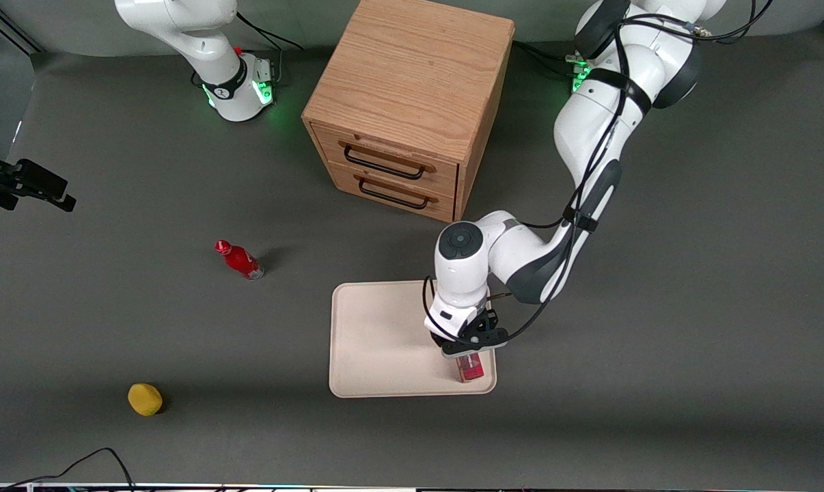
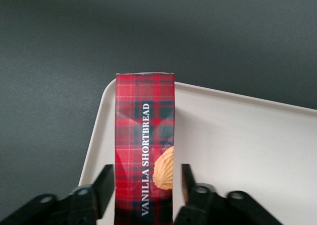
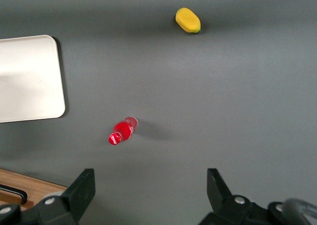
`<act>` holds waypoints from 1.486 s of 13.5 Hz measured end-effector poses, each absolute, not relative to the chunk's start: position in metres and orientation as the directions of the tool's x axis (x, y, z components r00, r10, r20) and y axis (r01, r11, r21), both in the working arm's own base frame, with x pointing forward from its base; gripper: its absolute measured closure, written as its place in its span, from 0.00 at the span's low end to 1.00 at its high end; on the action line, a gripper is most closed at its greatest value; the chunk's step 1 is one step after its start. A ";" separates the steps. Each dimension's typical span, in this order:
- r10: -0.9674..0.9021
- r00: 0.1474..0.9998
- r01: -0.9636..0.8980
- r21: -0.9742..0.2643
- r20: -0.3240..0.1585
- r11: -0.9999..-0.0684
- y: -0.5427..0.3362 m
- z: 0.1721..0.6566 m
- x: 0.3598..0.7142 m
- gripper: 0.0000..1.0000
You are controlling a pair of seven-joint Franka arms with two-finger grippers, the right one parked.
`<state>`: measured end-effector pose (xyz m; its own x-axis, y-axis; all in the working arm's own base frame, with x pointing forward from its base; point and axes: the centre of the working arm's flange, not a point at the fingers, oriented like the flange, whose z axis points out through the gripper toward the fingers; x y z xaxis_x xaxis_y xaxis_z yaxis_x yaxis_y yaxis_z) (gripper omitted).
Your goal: Place red cookie box on tray
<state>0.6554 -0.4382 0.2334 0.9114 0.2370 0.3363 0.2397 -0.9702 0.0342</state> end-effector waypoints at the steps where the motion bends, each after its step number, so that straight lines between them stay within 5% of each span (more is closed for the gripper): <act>1: 0.237 0.911 0.240 0.035 0.337 -0.970 -0.438 0.234 0.656 0.17; 3: 0.242 0.908 0.243 0.043 0.341 -0.969 -0.439 0.238 0.658 0.00; 7: 0.264 0.917 0.257 0.063 0.299 -0.964 -0.430 0.269 0.668 0.00; 13: 0.131 0.986 0.137 -0.047 0.102 -0.990 -0.382 0.402 0.655 0.00; 20: -0.035 0.999 -0.037 -0.064 -0.026 -0.997 -0.256 0.517 0.613 0.00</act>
